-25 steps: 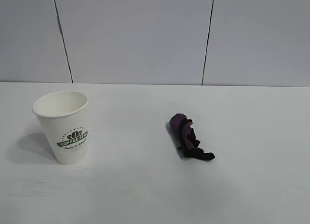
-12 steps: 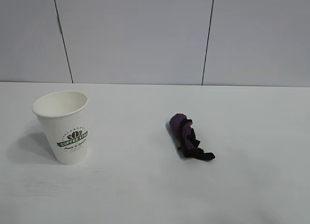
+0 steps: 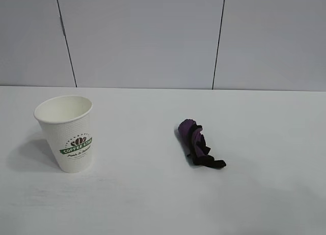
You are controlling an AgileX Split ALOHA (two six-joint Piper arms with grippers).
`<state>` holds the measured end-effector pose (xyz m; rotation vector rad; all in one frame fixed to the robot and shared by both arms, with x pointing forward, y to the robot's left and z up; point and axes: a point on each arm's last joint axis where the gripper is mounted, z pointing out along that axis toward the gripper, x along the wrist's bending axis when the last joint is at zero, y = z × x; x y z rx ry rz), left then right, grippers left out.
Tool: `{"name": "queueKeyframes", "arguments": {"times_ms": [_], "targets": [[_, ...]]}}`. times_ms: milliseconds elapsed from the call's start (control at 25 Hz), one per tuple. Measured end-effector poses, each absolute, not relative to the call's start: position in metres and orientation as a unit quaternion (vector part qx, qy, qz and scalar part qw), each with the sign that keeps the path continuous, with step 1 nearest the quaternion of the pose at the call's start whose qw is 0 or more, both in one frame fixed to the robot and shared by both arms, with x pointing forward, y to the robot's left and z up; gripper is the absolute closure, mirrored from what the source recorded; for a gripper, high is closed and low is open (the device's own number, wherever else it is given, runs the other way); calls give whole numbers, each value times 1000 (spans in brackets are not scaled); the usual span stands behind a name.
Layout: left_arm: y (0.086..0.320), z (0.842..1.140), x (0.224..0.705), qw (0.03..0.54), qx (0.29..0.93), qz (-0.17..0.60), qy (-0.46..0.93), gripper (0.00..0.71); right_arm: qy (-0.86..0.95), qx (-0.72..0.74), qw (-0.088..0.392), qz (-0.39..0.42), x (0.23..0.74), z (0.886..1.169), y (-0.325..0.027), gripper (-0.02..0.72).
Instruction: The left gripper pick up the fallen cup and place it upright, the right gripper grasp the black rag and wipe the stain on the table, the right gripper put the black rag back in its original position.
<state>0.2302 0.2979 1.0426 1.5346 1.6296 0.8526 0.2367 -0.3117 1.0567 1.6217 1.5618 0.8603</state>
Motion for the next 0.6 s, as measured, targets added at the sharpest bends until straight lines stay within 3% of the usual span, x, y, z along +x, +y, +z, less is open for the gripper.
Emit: {"name": "queueKeyframes", "arguments": {"times_ms": [200, 600], "targets": [[298, 1043, 230, 365, 597, 331, 634, 16, 571, 658, 376, 314, 237, 1041, -311, 126], [298, 1043, 230, 365, 597, 331, 634, 16, 566, 660, 382, 314, 238, 1042, -311, 126]]}}
